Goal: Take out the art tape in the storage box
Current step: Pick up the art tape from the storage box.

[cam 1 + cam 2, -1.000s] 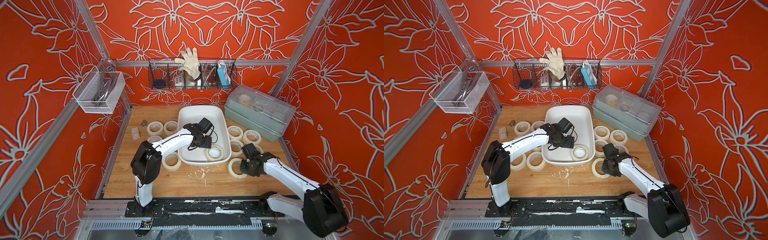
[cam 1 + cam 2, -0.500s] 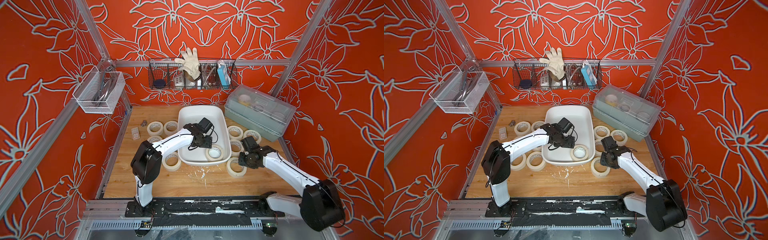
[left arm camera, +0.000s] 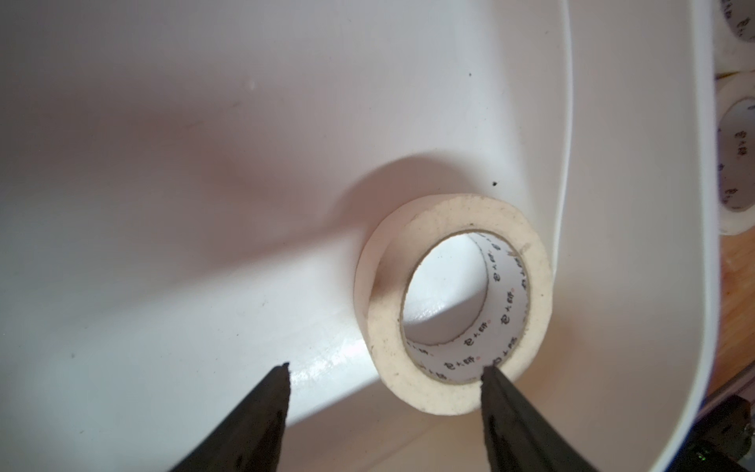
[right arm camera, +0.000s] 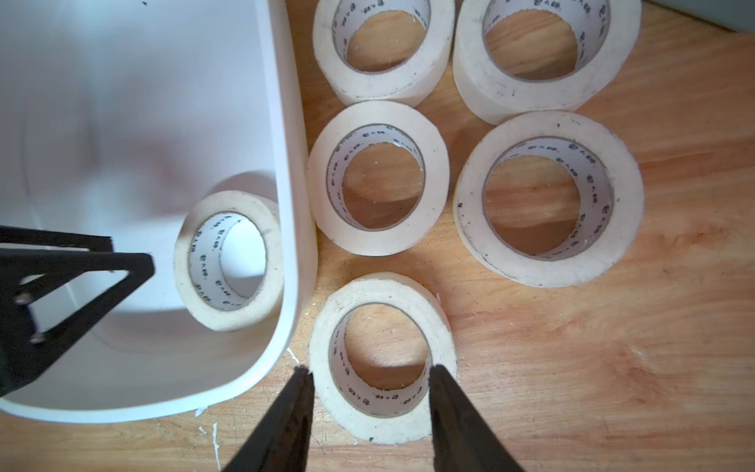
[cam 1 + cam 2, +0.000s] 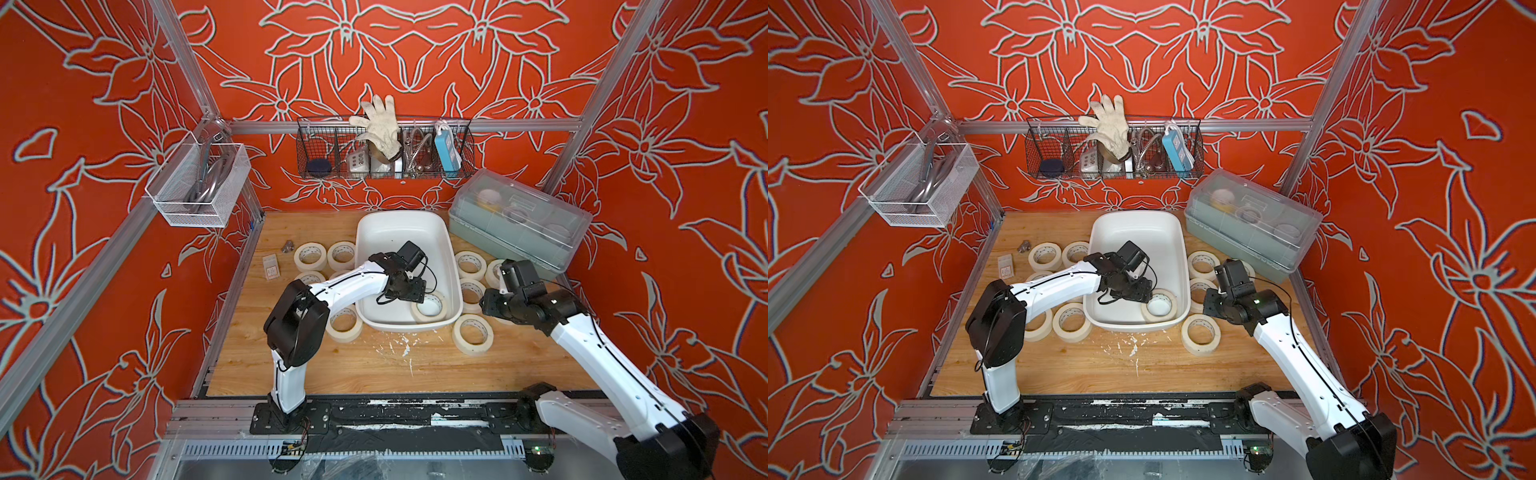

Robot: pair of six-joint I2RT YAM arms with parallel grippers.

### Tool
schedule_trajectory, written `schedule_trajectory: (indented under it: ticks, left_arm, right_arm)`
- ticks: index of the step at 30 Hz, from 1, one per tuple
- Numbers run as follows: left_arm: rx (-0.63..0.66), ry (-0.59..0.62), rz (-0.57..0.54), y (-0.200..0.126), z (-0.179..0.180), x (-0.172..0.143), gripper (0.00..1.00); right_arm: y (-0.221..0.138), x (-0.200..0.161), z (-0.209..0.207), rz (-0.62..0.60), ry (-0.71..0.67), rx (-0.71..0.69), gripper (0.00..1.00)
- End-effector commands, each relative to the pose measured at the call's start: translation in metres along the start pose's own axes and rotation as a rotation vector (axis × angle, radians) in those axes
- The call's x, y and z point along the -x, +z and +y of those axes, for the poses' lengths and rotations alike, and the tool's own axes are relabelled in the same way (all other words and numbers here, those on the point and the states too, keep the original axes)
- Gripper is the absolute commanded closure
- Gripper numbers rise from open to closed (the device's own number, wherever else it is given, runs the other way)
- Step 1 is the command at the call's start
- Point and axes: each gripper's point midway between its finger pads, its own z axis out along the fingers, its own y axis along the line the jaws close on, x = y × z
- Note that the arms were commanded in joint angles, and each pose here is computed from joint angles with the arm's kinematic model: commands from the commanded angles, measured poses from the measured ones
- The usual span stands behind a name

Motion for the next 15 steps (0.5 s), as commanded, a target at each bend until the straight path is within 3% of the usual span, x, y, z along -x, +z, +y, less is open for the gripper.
schedule_trajectory:
  ticks: [1, 9, 12, 15]
  left_arm:
    - [-0.017, 0.051, 0.037, 0.019, -0.004, -0.009, 0.28]
    - [0.039, 0.072, 0.069, 0.052, 0.004, -0.015, 0.34]
    - [0.071, 0.080, 0.055, 0.059, 0.009, -0.011, 0.42]
    - [0.102, 0.079, 0.039, 0.058, 0.013, -0.006, 0.59]
  right_arm:
    - [-0.007, -0.001, 0.006, 0.020, -0.020, 0.034, 0.51]
    - [-0.002, -0.003, 0.012, 0.042, -0.007, 0.061, 0.52]
    - [0.000, -0.002, 0.018, 0.048, -0.001, 0.086, 0.54]
    - [0.003, -0.003, 0.023, 0.071, 0.001, 0.107, 0.55]
